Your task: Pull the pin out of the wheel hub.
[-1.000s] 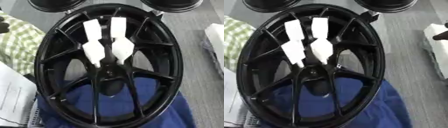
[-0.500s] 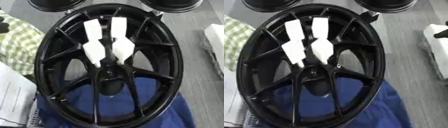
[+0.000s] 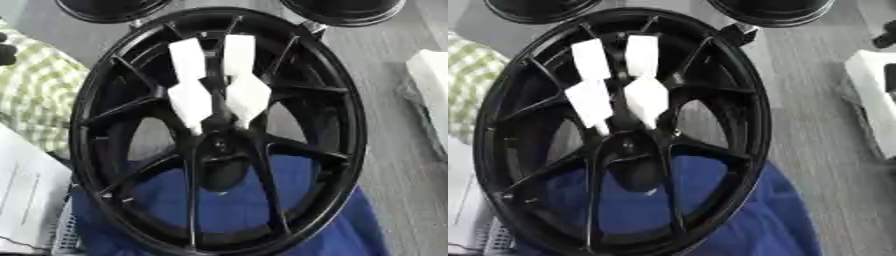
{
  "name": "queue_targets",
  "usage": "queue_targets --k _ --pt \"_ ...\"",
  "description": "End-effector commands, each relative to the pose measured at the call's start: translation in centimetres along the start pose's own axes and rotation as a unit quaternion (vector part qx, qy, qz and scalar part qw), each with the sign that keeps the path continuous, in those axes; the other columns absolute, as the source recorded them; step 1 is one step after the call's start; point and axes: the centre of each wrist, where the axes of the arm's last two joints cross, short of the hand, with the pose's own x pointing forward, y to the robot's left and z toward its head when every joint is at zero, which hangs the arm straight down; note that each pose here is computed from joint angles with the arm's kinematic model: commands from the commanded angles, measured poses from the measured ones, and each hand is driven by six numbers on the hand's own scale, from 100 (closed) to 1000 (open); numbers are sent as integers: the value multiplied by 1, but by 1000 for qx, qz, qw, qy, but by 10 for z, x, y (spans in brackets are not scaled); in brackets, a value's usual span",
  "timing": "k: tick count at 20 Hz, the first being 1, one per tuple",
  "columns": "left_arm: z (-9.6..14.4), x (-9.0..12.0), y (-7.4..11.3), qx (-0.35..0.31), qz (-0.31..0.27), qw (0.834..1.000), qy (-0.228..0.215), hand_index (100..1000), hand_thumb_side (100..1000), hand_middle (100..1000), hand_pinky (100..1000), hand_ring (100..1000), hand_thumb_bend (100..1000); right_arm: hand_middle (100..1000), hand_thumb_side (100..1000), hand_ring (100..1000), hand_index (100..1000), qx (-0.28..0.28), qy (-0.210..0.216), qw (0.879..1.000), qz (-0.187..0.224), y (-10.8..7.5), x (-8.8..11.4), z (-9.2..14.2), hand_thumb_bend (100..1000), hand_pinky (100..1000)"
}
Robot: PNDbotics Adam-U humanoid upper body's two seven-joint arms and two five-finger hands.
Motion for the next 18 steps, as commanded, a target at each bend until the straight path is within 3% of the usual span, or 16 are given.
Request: queue_targets --k 1,6,12,18 --pt "-3 10 8 1 -20 1000 -15 798 614 610 729 654 100 685 155 778 790 105 -36 990 83 -26 14 -17 100 901" --pt "-3 10 8 -2 -23 1000 -14 798 614 610 729 653 100 697 259 783 790 226 -63 962 142 -46 25 -34 100 896" --pt "-4 10 7 -8 -22 1000 -14 798 612 610 729 653 100 700 309 784 787 282 -88 940 169 -57 36 -51 100 890" --pt "-5 10 4 -15 -19 1000 -13 798 612 610 728 658 100 700 311 783 786 304 -111 929 177 -58 43 -64 100 887"
